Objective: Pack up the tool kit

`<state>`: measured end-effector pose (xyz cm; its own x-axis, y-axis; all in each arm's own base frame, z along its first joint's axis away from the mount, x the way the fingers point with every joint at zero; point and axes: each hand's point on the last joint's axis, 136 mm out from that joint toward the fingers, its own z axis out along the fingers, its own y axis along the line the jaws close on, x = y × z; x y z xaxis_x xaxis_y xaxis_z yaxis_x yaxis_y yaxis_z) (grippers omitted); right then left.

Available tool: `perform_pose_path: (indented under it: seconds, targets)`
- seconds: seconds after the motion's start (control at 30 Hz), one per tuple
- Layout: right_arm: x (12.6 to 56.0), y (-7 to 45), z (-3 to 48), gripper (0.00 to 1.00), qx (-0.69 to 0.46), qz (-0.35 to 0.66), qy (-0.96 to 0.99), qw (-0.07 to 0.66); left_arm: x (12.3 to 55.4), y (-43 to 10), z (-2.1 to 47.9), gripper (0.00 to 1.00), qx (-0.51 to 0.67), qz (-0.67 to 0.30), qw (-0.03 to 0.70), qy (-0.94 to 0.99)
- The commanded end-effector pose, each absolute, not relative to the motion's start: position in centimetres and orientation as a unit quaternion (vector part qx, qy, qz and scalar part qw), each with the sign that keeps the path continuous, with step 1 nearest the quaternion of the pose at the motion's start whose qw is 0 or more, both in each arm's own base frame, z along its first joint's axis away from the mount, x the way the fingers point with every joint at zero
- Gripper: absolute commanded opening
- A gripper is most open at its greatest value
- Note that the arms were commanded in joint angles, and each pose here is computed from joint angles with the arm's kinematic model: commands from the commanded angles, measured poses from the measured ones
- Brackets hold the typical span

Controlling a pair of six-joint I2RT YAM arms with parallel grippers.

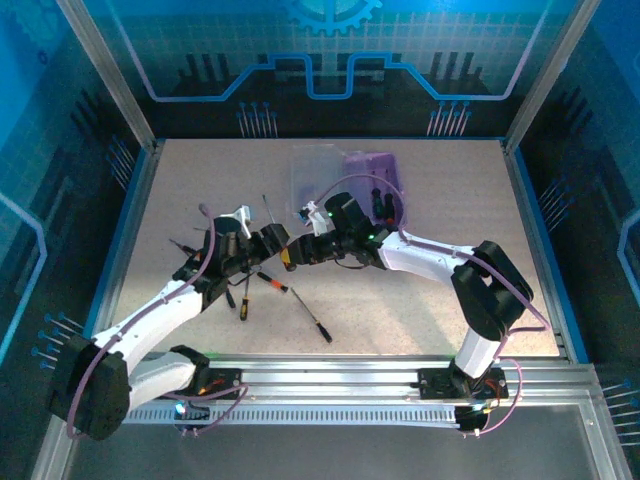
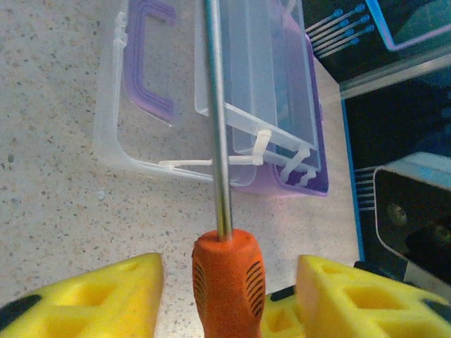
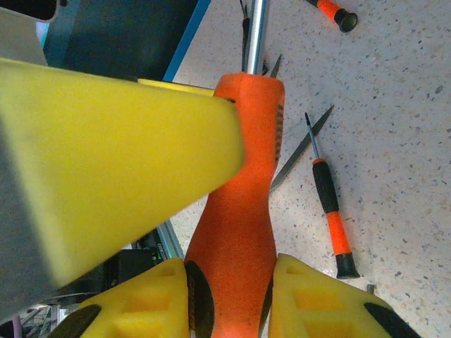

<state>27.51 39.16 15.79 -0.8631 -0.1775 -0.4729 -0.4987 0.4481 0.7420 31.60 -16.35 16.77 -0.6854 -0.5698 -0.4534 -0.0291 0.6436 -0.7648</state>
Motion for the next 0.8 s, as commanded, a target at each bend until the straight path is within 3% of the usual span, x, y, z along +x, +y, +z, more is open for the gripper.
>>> perform_pose_path:
  seconds: [0.0,0.37,0.77]
  targets:
    - [27.7,38.5,16.0,0.20,-0.203,0.479,0.836,0.173,31.6,-15.5,18.9,0.71,-0.180,-0.375,0.382,0.826]
    - [28.0,36.8,16.1,0.21,-0.200,0.458,0.847,0.183,29.2,-10.7,19.5,0.99,-0.238,-0.339,0.443,0.795]
    - [31.4,32.3,20.2,0.21,-0.179,0.430,0.849,0.247,26.9,-9.6,16.3,1.00,-0.261,-0.328,0.422,0.804]
